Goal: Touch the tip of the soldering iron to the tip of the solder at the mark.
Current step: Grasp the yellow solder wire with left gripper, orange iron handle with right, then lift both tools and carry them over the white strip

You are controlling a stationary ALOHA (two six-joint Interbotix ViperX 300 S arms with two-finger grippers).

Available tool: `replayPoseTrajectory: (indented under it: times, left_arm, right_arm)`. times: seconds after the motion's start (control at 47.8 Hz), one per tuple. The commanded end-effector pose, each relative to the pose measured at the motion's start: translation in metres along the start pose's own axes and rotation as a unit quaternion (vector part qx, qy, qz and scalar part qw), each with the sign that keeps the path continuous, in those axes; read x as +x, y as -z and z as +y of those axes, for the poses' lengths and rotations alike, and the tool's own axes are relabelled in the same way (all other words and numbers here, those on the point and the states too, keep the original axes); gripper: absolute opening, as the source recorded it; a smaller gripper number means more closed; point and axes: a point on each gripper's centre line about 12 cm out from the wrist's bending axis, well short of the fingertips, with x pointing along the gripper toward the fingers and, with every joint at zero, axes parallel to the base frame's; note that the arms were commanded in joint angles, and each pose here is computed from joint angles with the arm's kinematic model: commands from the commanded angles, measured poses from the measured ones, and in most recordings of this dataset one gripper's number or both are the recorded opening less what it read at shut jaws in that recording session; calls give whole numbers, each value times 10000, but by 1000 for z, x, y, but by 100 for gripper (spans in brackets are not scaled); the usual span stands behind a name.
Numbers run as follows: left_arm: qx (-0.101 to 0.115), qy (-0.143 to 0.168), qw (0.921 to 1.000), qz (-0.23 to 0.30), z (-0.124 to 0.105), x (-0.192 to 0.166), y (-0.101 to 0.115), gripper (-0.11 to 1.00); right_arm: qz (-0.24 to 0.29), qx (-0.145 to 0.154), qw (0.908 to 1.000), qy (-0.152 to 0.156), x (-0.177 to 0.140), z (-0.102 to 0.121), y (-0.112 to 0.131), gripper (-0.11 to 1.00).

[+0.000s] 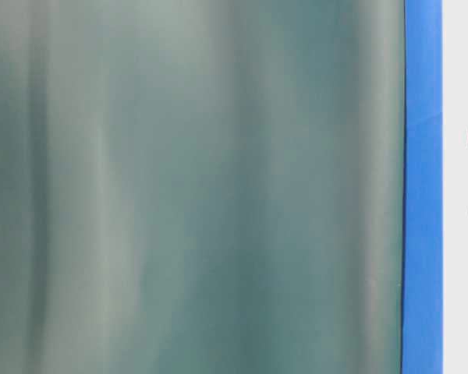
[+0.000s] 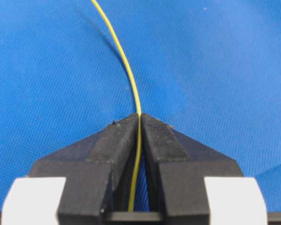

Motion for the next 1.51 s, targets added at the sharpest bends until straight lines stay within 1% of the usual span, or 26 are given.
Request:
replayPoseTrajectory:
  times: [0.0, 0.188, 0.293, 0.335, 0.44, 0.565, 0.754, 0.9, 0.984, 1.047, 1.193, 1.298, 1.403, 1.486]
  left_arm:
    - [3, 6, 10000, -23, -1, 3, -6, 3]
    - [-17, 4, 10000, -69, -1, 3, -10, 3]
    - [-48, 10, 9999, -122, -2, 1, -17, 3]
    - [-64, 12, 9999, -130, -2, -1, -23, 3]
    - [-124, -13, 9999, -32, -2, -9, -36, 3]
    - [-260, -92, 9995, 160, 1, -22, -54, 3]
    - [-408, -203, 9980, 447, 5, -46, -83, 3]
    - [-452, -253, 9974, 495, 6, -65, -104, 3]
    - [-474, -284, 9972, 507, 8, -72, -111, 3]
    - [-491, -310, 9970, 519, 10, -74, -111, 3]
    - [-568, -434, 9959, 558, 18, -74, -112, 3]
    - [-676, -610, 9943, 561, 31, -76, -116, 3]
    - [-856, -862, 9907, 607, 49, -79, -120, 3]
    - [-1037, -1098, 9865, 637, 66, -83, -123, 3]
  right_arm:
    - [-122, 23, 9999, -60, 1, 4, -6, 6]
    - [-125, 37, 9999, -72, 1, 5, -7, 6]
    - [-148, 75, 9998, -108, -2, 6, -12, 6]
    - [-163, 117, 9997, -118, -3, 7, -16, 6]
    - [-111, 208, 9995, -188, -10, 10, -30, 6]
    - [23, 305, 9992, -243, -22, 11, -50, 6]
    - [267, 296, 9986, -353, -39, 12, -83, 6]
    - [496, 354, 9975, -348, -48, 8, -106, 6]
    - [647, 396, 9966, -311, -50, 4, -112, 6]
    - [721, 418, 9961, -280, -50, 1, -115, 6]
    - [720, 377, 9963, -264, -49, 0, -121, 6]
    - [792, 385, 9959, -209, -51, -5, -126, 6]
    - [916, 522, 9944, 20, -52, -22, -131, 6]
    - [941, 610, 9934, 242, -54, -39, -136, 6]
